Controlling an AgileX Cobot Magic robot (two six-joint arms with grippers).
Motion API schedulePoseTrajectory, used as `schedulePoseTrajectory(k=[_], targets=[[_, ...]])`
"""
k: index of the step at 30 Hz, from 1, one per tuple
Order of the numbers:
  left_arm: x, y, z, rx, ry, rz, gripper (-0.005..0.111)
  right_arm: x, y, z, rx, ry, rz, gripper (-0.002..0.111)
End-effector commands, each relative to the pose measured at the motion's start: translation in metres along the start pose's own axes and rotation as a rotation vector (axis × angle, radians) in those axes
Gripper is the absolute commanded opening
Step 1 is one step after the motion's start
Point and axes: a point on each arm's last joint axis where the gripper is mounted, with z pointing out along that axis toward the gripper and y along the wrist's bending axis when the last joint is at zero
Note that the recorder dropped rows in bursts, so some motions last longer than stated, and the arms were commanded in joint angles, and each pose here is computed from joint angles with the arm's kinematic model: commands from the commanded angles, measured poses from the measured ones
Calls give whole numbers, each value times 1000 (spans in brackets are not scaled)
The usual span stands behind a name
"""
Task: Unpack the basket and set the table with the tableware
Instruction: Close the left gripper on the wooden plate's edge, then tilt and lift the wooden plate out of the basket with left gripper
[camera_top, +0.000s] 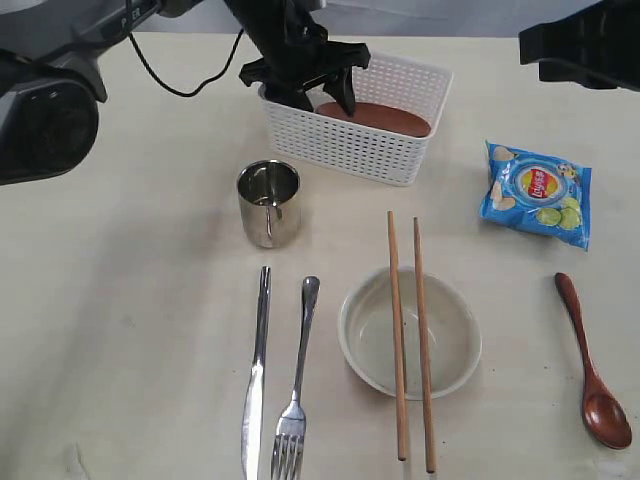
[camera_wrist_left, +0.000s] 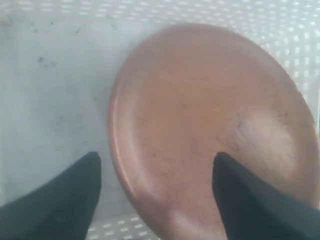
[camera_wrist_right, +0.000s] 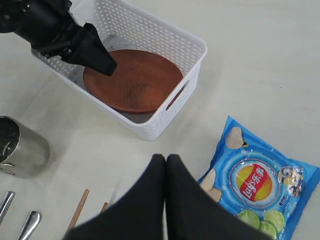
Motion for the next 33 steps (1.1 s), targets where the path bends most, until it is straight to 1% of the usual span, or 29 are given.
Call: schedulePoseTrajectory(k=[1,2,3,4,6,7,11,15,19,23,28,31,32,33], targets=[[3,5,14,64,36,-57,49,0,-1,-1,9,-14,-7,0],[3,5,13,72,35,-62,43,0,-1,-1,9,-14,-7,0],[2,8,12,81,31,-72,33,0,-1,-1,9,-14,-7,0],[1,9,9,92,26,-80,28,0,-1,-1,9,-14,-7,0],[-1,11,4,113,17,-95,8,0,-1,-1,9,-14,-7,0],[-2,13,3,114,13,-99,1,0,-1,-1,9,-14,-7,0],[-6,15,-13,119,-21,-80,0,0,-1,-1,7,-9,5,0],[-13,10,-36,126,-74,-63,0,3,0,0,0,20,19,0],[-18,2,-49,145,-116,-42,0,4,0,0,-3,35,33,0],[-21,-5,-55,203,-135,-48,0,6,0,0,-6,49,52,0],[-21,-8,-57,239,-136,-58,0,11,1,3,-16,112,90,0],[-21,-10,-59,248,-139,-58,0,17,0,11,-24,192,92,0],[-21,-11,-61,250,-143,-56,0,19,0,14,-28,220,94,1],[-22,-10,-63,250,-148,-52,0,23,0,19,-34,266,96,5]])
